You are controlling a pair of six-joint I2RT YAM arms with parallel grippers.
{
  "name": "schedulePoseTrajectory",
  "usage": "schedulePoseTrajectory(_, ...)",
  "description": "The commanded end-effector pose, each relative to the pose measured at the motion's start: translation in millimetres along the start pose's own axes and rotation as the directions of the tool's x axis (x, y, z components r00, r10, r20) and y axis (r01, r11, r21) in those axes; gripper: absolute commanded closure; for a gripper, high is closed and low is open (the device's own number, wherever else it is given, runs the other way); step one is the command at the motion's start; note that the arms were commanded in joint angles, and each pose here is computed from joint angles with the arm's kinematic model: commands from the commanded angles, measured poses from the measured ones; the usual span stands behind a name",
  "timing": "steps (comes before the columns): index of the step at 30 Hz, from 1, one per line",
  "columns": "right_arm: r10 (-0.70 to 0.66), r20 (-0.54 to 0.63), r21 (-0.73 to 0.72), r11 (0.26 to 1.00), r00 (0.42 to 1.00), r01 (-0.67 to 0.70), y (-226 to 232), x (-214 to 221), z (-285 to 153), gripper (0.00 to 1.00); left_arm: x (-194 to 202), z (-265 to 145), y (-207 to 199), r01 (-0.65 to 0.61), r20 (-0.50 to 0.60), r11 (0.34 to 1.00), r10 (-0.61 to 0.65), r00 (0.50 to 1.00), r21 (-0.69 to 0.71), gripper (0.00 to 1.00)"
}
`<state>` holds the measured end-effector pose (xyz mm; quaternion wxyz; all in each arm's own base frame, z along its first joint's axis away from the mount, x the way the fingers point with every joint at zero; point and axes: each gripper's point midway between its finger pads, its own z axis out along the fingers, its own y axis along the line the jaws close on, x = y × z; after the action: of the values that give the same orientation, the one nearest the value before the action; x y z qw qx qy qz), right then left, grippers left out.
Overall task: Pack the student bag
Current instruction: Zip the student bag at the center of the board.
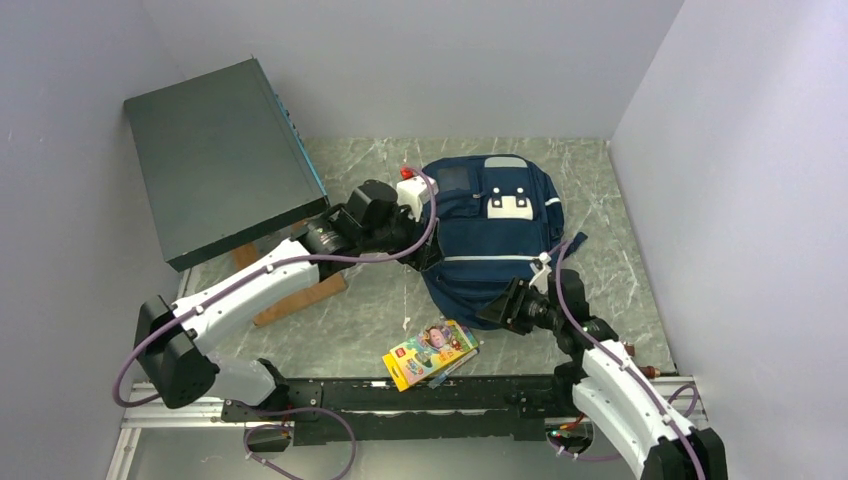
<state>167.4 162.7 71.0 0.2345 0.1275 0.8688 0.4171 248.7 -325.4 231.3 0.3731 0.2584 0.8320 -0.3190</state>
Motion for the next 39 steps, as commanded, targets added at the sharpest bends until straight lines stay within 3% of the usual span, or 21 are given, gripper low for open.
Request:
schedulePoseTrajectory(1, -0.091, 0.071, 0.018, 0.996, 0.993, 0.090, 13, -28, 1, 0.43, -24, -29, -37, -0.136, 0.060, 0.974, 0.127, 0.990, 0.183, 0.30)
schedulePoseTrajectory(5, -0.160, 0.095, 0.071, 0.986, 0.983, 0.154, 19, -44, -5, 0.39, -49, -54, -44, -0.241, 0.105, 0.955, 0.226, 0.969, 0.173, 0.21)
schedulePoseTrajectory(8, -0.215, 0.124, 0.177, 0.965, 0.969, 0.191, 16, -61, -16, 0.37, -61, -60, -23, -0.288, 0.151, 0.957, 0.279, 0.948, 0.043, 0.02)
schedulePoseTrajectory(16, -0.317, 0.199, 0.253, 0.931, 0.927, 0.263, 45, -93, -51, 0.28, -46, -62, -4, -0.265, 0.185, 0.964, 0.264, 0.947, -0.023, 0.00)
schedulePoseTrajectory(19, -0.330, 0.258, 0.303, 0.920, 0.908, 0.248, 52, -111, -62, 0.28, -40, -63, -7, -0.297, 0.177, 0.955, 0.291, 0.940, 0.007, 0.06)
schedulePoseTrajectory(21, -0.323, 0.298, 0.304, 0.924, 0.898, 0.232, 57, -121, -62, 0.32, -36, -61, -9, -0.302, 0.174, 0.953, 0.292, 0.940, 0.028, 0.10)
schedulePoseTrajectory(25, -0.266, 0.340, 0.295, 0.941, 0.902, 0.166, 49, -129, -48, 0.54, -30, -56, -19, -0.295, 0.145, 0.951, 0.280, 0.949, 0.096, 0.16)
schedulePoseTrajectory(28, -0.144, 0.320, 0.206, 0.975, 0.936, 0.079, 36, -109, -24, 0.67, -27, -52, -23, -0.293, 0.137, 0.949, 0.276, 0.951, 0.119, 0.16)
schedulePoseTrajectory(33, 0.074, 0.291, 0.017, 0.996, 0.954, -0.083, 5, -65, 12, 0.72, -20, -44, -25, -0.273, 0.107, 0.950, 0.259, 0.960, 0.149, 0.16)
schedulePoseTrajectory(35, 0.071, 0.289, 0.054, 0.994, 0.955, -0.091, -18, -55, 19, 0.73, -17, -42, -30, -0.256, 0.094, 0.949, 0.242, 0.966, 0.185, 0.17)
schedulePoseTrajectory(39, -0.058, 0.234, 0.218, 0.976, 0.971, 0.006, -26, -64, 12, 0.75, -12, -36, -38, -0.262, 0.109, 0.934, 0.242, 0.964, 0.245, 0.14)
